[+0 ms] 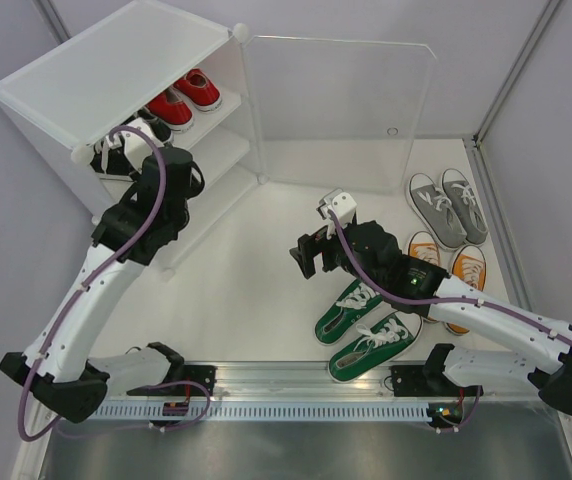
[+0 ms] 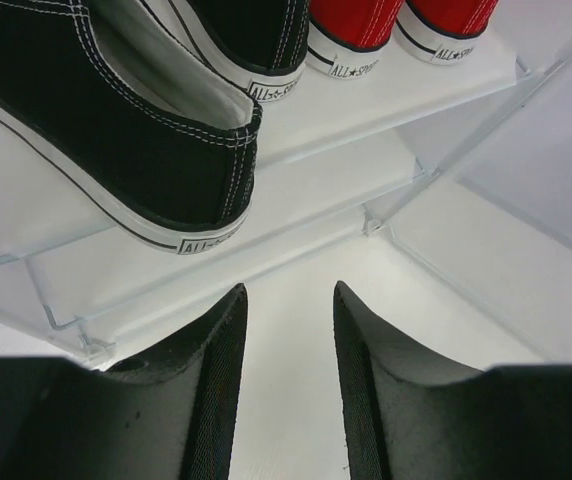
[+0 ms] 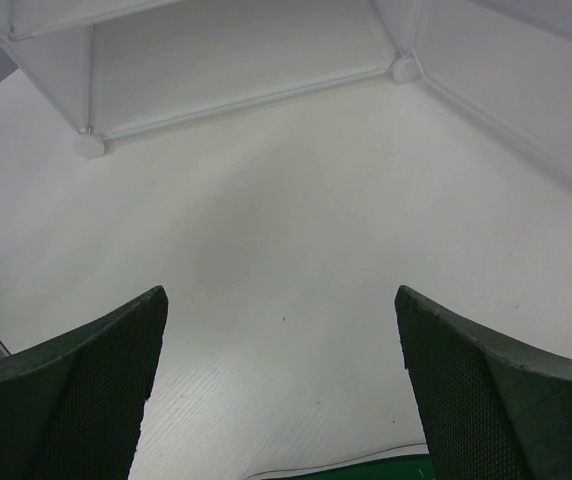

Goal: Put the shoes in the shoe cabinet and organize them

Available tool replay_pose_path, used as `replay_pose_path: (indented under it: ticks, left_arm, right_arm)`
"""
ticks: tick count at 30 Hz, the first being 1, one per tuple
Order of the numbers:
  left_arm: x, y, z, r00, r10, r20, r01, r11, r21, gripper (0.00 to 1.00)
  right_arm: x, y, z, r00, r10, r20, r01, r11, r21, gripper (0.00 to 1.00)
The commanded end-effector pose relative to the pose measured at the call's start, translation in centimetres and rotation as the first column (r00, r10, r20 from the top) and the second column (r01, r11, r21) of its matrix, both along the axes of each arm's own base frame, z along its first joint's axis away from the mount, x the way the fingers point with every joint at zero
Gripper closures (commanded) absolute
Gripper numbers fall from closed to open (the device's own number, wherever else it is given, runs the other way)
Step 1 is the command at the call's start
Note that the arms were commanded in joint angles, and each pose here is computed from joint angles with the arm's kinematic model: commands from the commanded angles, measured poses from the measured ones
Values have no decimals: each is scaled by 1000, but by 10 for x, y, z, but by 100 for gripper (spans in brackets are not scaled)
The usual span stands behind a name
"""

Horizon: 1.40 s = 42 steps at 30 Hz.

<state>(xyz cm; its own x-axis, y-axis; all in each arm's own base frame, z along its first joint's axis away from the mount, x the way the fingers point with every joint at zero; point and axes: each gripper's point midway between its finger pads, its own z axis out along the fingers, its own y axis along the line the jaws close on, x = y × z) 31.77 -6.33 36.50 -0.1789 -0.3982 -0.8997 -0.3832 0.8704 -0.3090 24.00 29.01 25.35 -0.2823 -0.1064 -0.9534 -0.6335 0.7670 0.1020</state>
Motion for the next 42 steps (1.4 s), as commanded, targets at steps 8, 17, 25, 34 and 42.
replay_pose_path:
  ticks: [8,17,25,34,42]
  left_arm:
    - [38,22,11,998,63,16,-64,988,138,56]
    - [38,67,3,975,224,6,-220,952,215,57]
    - [47,74,-7,969,248,-19,-237,942,239,57]
    - [54,63,-14,982,187,-31,-177,963,201,47]
    - [35,38,17,998,36,47,-41,993,108,34]
  right_arm:
    - [0,5,3,1000,17,17,-17,1000,20,2]
    - [0,7,-1,1000,23,12,-23,1000,15,2]
    - [0,7,-3,1000,23,9,-23,1000,11,2]
    - [0,5,-1,1000,20,12,-21,1000,12,2]
    - [-2,5,5,999,26,18,-26,999,25,2]
